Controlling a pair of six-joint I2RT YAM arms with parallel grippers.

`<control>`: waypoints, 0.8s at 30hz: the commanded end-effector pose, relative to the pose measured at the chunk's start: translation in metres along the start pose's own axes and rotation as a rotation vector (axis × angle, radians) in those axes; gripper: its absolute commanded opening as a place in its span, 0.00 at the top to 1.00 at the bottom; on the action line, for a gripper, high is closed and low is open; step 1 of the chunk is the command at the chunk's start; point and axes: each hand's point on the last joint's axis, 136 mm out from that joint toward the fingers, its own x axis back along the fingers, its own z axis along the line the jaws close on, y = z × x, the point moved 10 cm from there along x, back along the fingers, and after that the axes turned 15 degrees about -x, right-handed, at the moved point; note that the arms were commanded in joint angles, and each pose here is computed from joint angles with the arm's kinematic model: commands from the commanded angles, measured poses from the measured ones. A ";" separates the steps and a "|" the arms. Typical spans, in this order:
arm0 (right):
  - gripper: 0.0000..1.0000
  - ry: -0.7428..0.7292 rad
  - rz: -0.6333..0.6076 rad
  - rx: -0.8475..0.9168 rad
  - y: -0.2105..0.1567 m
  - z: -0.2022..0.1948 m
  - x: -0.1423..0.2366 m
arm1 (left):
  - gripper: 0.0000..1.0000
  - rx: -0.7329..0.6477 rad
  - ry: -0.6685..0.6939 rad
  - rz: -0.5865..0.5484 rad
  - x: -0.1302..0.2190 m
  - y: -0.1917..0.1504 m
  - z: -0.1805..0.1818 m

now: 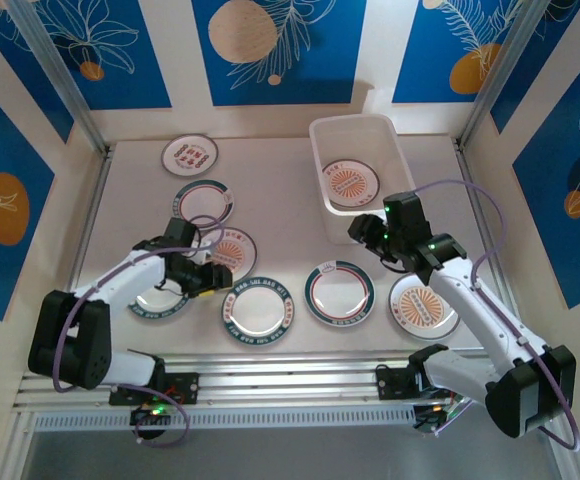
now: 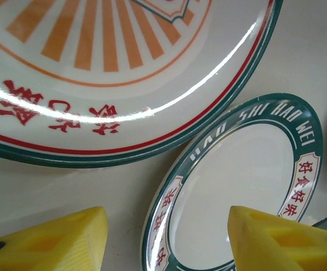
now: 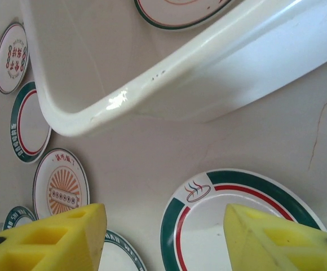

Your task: Place the plates into the plastic bin on the countertop

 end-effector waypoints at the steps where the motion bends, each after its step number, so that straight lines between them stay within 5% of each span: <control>1: 0.42 0.056 0.040 0.030 -0.006 0.000 -0.003 | 0.41 -0.042 -0.017 0.016 -0.007 -0.008 -0.002; 24: 0.48 0.053 0.082 0.057 -0.017 -0.007 -0.019 | 0.54 -0.102 -0.020 0.138 -0.041 -0.012 -0.008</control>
